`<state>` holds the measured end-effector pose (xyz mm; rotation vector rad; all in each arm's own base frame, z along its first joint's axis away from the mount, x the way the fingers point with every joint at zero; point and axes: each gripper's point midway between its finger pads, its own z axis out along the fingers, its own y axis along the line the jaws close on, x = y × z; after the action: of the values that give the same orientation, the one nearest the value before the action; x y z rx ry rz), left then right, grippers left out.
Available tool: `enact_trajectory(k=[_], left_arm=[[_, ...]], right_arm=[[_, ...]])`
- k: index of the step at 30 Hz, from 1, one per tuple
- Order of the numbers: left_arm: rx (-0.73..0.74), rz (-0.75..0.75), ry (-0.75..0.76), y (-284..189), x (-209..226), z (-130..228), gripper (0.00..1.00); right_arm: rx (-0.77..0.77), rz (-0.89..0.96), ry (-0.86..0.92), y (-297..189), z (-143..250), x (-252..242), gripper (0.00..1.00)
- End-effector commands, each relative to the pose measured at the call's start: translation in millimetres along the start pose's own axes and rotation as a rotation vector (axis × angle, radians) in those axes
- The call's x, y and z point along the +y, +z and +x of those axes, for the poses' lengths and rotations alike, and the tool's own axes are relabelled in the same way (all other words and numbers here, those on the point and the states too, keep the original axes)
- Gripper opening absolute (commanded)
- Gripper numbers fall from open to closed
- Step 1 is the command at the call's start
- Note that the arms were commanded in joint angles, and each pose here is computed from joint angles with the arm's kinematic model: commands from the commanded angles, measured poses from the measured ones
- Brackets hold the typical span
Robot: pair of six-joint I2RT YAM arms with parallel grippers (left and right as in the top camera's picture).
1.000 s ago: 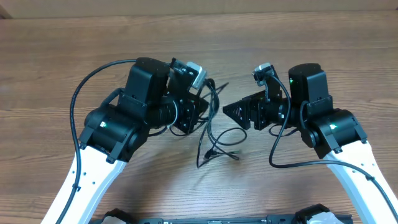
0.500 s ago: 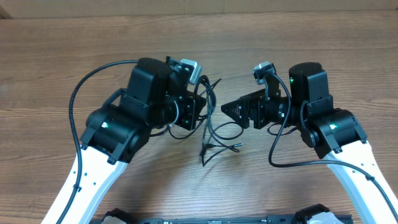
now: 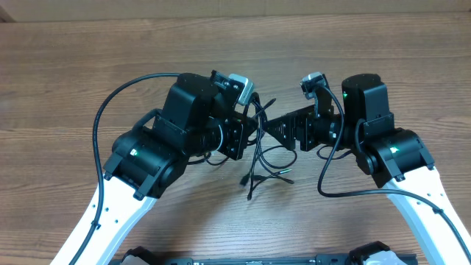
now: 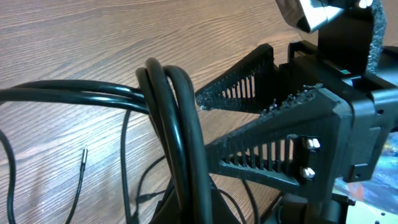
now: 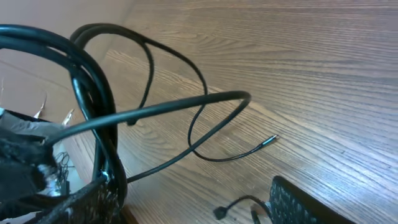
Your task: Untangle cables
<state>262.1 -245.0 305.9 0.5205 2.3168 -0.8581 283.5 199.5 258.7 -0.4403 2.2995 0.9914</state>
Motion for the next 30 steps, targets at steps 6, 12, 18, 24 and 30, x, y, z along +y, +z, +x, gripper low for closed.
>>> enact_trajectory(k=[6, 12, 18, 24, 30], left_arm=[[-0.002, 0.135, 0.048, -7.8, -28.3, -1.5, 0.04], [-0.007, 0.169, 0.073, -6.8, -40.0, -1.7, 0.04], [0.007, 0.179, 0.1, -0.3, -44.5, 1.0, 0.04], [0.041, 0.197, 0.094, 10.8, -46.1, 5.4, 0.04], [0.047, 0.254, 0.116, 14.0, -60.1, 6.4, 0.04]], right_arm=[[-0.038, 0.05, -0.017, -4.8, -11.3, -4.3, 0.75], [-0.035, 0.039, -0.017, -4.6, -10.8, -2.4, 0.75], [-0.023, -0.013, -0.018, -4.4, -8.6, 6.6, 0.75], [-0.025, -0.017, -0.02, -4.5, -9.3, 7.3, 0.75], [-0.048, 0.025, -0.028, -3.7, -14.8, -0.2, 0.78]])
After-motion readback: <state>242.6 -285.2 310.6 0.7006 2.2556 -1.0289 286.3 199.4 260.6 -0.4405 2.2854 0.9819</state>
